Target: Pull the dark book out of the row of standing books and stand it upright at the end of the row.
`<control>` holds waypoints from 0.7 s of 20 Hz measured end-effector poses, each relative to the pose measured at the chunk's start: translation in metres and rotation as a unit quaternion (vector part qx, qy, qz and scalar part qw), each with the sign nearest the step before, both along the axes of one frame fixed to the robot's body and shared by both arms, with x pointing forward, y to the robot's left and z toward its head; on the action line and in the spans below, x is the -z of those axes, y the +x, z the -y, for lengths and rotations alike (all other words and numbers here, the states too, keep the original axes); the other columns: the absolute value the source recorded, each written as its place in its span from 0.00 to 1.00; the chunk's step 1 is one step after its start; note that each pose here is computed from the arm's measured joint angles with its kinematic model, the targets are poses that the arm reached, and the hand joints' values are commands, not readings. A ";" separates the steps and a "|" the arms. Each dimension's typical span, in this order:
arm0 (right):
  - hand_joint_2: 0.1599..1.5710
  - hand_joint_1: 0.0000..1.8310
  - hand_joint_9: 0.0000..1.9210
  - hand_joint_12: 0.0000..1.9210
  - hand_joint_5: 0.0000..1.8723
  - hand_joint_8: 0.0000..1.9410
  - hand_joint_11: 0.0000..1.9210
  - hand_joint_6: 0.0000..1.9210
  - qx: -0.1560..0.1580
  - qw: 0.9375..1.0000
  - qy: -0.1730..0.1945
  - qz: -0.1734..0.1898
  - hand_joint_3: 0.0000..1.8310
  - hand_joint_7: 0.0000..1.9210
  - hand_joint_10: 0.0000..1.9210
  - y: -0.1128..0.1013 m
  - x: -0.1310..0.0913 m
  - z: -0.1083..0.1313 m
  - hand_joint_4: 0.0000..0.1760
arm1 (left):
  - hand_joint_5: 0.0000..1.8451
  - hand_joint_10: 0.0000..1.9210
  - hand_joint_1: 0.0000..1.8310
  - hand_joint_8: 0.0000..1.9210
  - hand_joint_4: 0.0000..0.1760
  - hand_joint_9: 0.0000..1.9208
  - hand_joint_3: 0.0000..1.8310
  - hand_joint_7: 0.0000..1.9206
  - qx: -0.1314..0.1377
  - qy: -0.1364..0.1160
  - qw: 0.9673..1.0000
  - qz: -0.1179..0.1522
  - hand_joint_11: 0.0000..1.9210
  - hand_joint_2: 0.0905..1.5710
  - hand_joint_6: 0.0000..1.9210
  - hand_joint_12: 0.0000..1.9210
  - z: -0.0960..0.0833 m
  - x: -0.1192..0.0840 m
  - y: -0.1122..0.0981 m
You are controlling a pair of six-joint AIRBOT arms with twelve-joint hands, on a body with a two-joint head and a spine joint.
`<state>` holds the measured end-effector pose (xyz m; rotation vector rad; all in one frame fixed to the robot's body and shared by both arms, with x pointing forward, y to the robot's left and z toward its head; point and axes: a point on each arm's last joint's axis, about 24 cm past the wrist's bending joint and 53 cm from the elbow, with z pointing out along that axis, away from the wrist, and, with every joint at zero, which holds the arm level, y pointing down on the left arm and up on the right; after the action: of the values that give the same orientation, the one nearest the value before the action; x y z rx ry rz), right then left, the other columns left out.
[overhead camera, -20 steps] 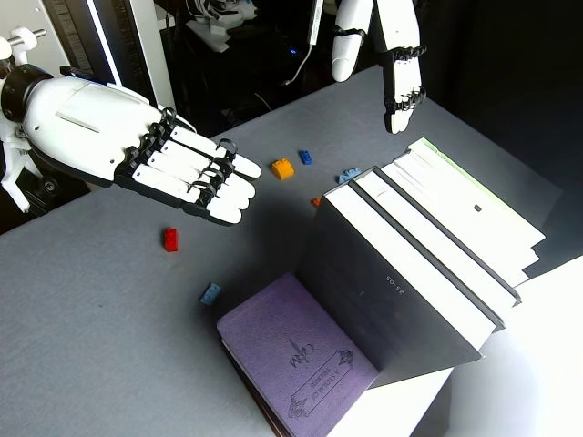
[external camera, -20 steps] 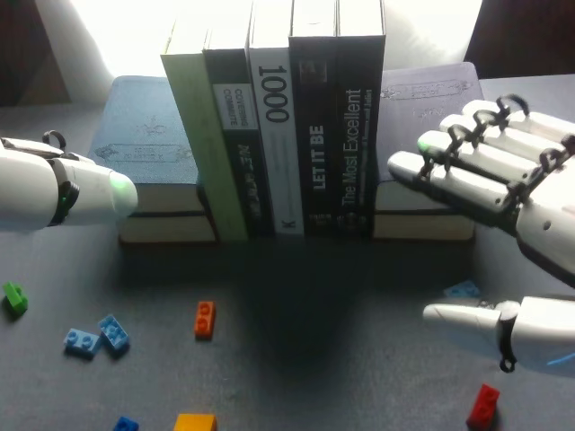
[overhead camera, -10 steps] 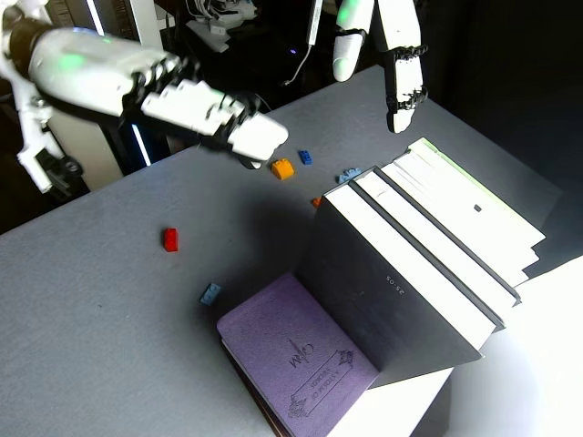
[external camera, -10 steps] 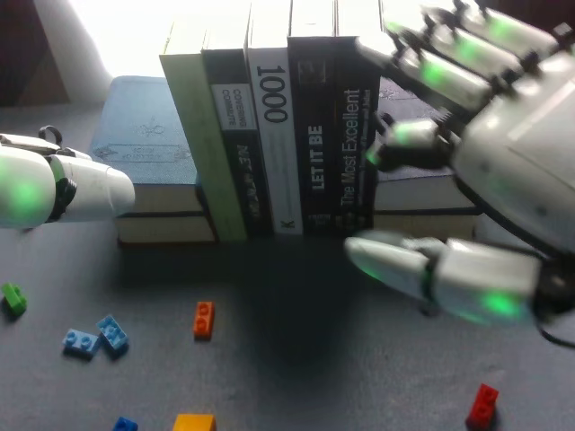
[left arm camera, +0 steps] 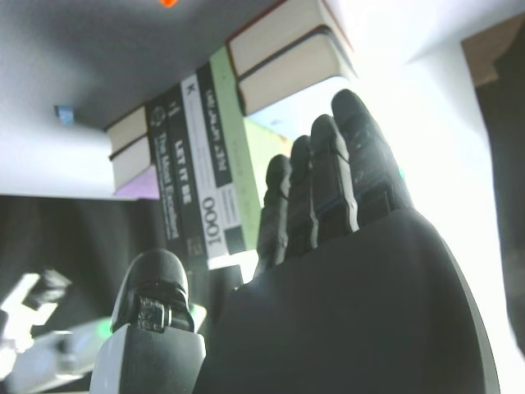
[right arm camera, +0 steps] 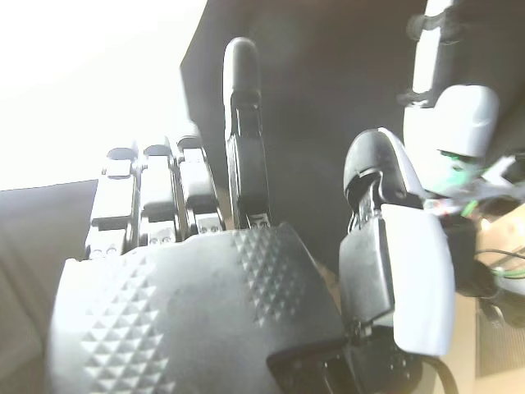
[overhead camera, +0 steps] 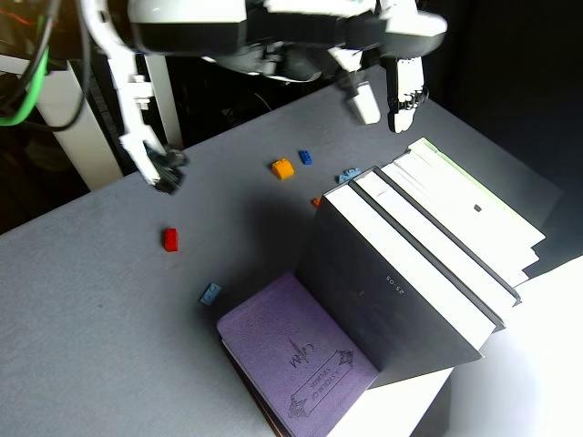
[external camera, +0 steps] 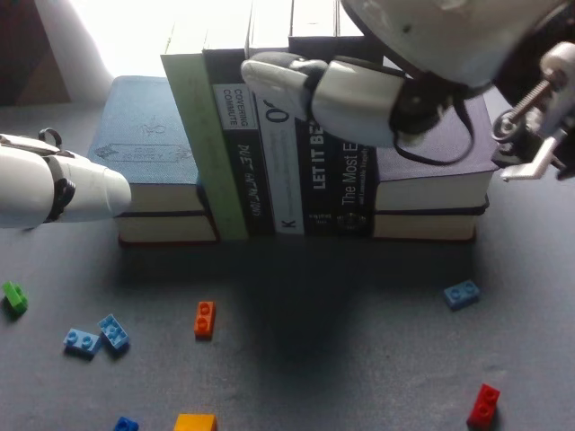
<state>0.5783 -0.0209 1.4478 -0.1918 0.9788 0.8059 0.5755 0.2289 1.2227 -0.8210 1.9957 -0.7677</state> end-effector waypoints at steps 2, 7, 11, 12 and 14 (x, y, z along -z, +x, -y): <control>0.72 0.00 0.00 0.00 0.34 0.00 0.00 0.16 -0.003 1.000 -0.005 0.001 0.02 0.02 0.00 0.000 0.000 -0.005 0.37 | 0.08 0.00 0.00 0.00 0.11 0.10 0.00 0.08 0.000 0.000 1.000 0.000 0.06 0.78 0.00 0.22 0.000 0.000 0.000; 0.72 0.00 0.00 0.00 0.34 0.01 0.00 0.16 0.007 1.000 -0.004 -0.003 0.01 0.04 0.00 0.013 0.003 -0.002 0.34 | 0.09 0.00 0.00 0.00 0.10 0.10 0.00 0.09 0.000 0.000 1.000 0.000 0.06 0.78 0.01 0.22 0.000 0.000 0.000; 0.72 0.00 0.00 0.00 0.32 0.00 0.00 0.19 0.012 1.000 -0.016 -0.007 0.00 0.04 0.00 0.015 0.014 -0.004 0.37 | 0.09 0.00 0.00 0.00 0.13 0.11 0.00 0.09 0.000 0.000 1.000 0.000 0.06 0.78 0.00 0.21 0.000 0.000 0.000; 0.72 0.00 0.00 0.00 0.33 0.00 0.00 0.20 0.013 1.000 -0.020 -0.012 0.00 0.05 0.00 0.017 0.020 -0.004 0.28 | 0.09 0.00 0.00 0.00 0.13 0.10 0.00 0.09 0.000 0.000 1.000 0.000 0.06 0.78 0.00 0.21 0.000 0.000 0.000; 0.72 0.00 0.00 0.00 0.31 0.00 0.00 0.22 0.014 1.000 -0.021 -0.018 0.00 0.05 0.00 0.018 0.025 -0.004 0.27 | 0.09 0.00 0.00 0.00 0.13 0.10 0.00 0.08 0.000 0.000 1.000 0.000 0.06 0.78 0.00 0.21 0.000 0.000 0.000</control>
<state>0.5966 -0.0167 1.4228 -0.2007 1.0318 0.7663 0.5756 0.2289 1.2228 -0.8210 1.9952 -0.7680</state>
